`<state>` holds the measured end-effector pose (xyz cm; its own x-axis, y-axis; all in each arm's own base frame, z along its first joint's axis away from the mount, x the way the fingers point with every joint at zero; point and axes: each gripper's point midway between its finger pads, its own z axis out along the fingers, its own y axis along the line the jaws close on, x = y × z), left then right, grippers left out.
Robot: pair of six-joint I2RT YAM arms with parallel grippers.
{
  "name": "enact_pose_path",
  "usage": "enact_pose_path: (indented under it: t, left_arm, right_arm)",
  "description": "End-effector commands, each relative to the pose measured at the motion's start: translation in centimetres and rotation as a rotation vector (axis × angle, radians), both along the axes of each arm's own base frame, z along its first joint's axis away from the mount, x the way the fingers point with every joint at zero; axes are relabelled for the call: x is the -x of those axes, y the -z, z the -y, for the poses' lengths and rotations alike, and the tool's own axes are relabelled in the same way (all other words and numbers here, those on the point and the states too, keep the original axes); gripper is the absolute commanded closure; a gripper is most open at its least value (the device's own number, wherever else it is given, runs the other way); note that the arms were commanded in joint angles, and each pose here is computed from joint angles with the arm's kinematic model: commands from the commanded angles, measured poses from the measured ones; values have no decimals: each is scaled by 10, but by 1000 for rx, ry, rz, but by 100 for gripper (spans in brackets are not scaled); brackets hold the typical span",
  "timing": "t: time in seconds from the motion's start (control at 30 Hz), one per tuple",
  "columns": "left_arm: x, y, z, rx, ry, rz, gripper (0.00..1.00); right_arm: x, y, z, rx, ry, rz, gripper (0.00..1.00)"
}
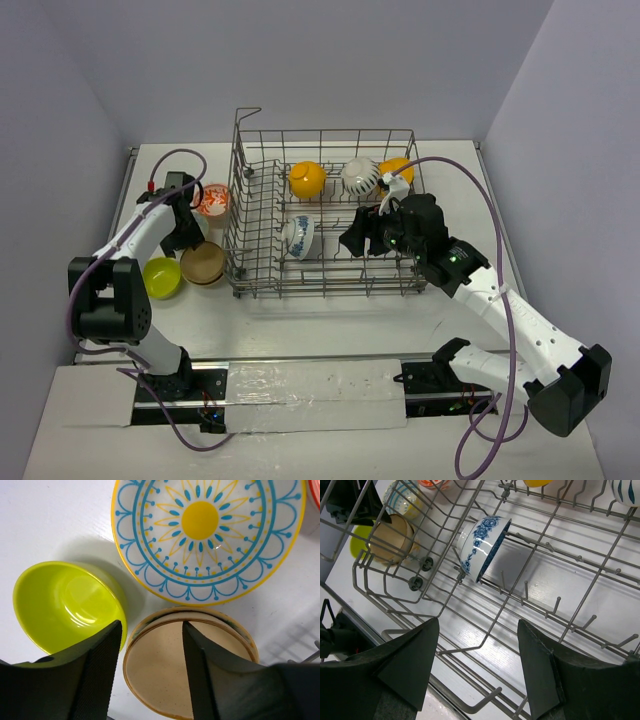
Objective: Load the bowls into the dish rack
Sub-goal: Pick up the bowl from the corner of the board.
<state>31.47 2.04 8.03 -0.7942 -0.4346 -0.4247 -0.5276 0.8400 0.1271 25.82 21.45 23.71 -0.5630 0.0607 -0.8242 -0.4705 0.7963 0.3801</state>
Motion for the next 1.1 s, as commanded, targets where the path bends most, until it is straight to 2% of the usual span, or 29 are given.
enact_pose_path:
  t: [0.0,0.37,0.6,1.07]
  left_arm:
    - [-15,-24,-4,-28,-5,76,43]
    - [-31,-67,-28,-82,-53,163,33]
    - [-45,-46,-55,-76,-121,123,32]
    - [-46,13,-57,-76,-118,36,39]
  right_arm:
    - [-7,-10,0,-15,11,44,28]
    - [-6,-9,-2,-18,0,40,28]
    - [-7,-6,-4,-14,-5,32,28]
    - [-10,-1,-5,-4,-4,20,28]
